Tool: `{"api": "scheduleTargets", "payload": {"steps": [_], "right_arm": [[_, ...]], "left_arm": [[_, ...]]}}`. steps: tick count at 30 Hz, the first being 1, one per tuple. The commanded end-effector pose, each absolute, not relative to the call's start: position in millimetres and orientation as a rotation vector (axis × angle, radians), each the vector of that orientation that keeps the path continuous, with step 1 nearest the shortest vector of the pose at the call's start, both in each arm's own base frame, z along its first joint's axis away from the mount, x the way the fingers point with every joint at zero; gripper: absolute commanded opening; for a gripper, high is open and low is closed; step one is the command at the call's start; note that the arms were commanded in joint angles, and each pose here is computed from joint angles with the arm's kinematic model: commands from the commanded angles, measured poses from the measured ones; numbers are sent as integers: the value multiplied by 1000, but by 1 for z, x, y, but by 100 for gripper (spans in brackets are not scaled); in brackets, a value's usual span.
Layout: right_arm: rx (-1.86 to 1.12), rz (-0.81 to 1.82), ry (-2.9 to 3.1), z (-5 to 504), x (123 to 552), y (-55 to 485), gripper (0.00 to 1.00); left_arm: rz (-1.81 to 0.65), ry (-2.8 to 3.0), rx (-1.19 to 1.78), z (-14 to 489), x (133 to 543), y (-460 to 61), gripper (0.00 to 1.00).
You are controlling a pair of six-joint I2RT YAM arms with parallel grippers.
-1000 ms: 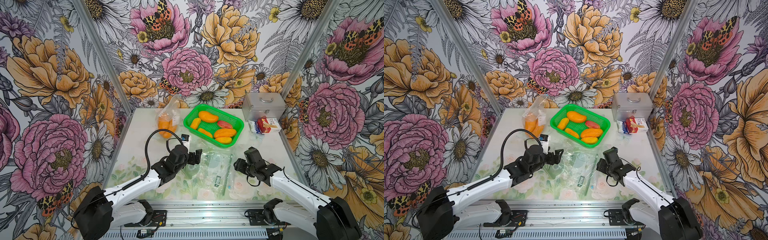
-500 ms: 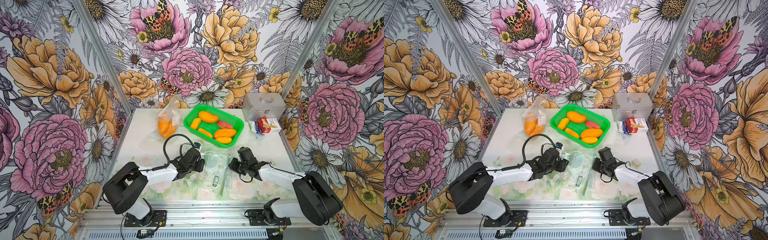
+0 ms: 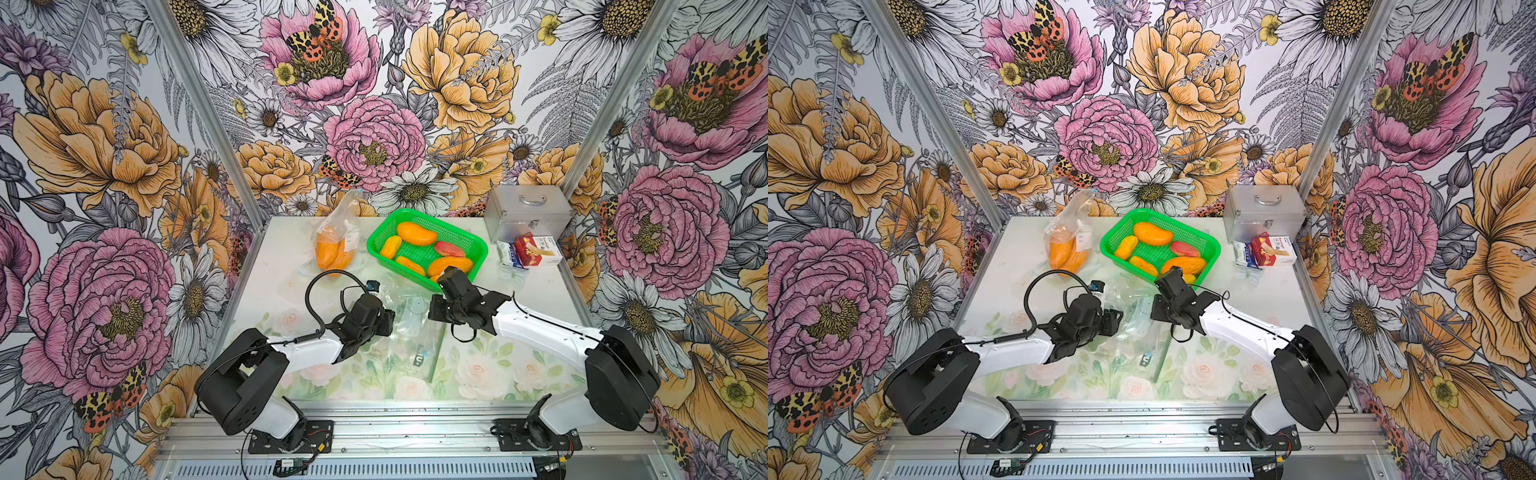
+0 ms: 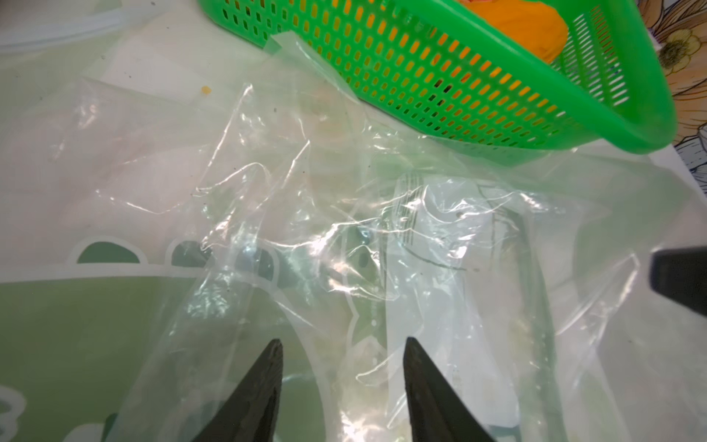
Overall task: Place the mango in a zip-top bag and seal the zipper
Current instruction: Open the zipper food storage bag.
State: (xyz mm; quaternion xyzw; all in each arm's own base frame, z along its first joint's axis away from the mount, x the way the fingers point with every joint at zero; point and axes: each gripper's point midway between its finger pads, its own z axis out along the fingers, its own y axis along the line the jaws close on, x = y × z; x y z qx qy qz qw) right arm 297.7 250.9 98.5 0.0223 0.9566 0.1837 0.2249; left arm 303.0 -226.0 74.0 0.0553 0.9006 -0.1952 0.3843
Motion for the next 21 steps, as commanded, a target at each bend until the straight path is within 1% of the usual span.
{"api": "scheduleTargets", "payload": {"steps": [1, 2, 4, 6, 8, 9, 10, 11, 12, 16, 20, 21], "right_arm": [[32, 380, 2696, 82, 298, 260, 12], [22, 380, 2698, 80, 301, 268, 17], [3, 379, 2700, 77, 307, 280, 20], [-10, 388, 2700, 77, 312, 291, 27], [-15, 403, 2690, 81, 317, 296, 27], [-21, 409, 2681, 84, 318, 298, 26], [-25, 415, 2673, 88, 319, 299, 20], [-26, 421, 2665, 91, 320, 299, 11], [-27, 432, 2660, 95, 320, 299, 7], [-17, 488, 2656, 105, 316, 299, 7], [-13, 522, 2656, 110, 312, 301, 8], [-10, 527, 2655, 111, 312, 301, 8]], "left_arm": [[-504, 2175, 32, 106, 314, -211, 51], [-503, 2167, 18, 108, 313, -207, 50], [-510, 2165, -10, 109, 313, -200, 48], [-524, 2168, -3, 109, 309, -199, 47], [-553, 2178, 49, 108, 303, -205, 47], [-576, 2186, 91, 107, 299, -210, 47], [-598, 2188, 130, 108, 295, -216, 50], [-618, 2186, 177, 109, 289, -223, 54], [-639, 2178, 241, 111, 281, -232, 58], [-703, 2070, 491, 124, 246, -264, 72], [-785, 1877, 684, 142, 211, -282, 95], [-776, 1866, 707, 142, 209, -283, 98]]}}
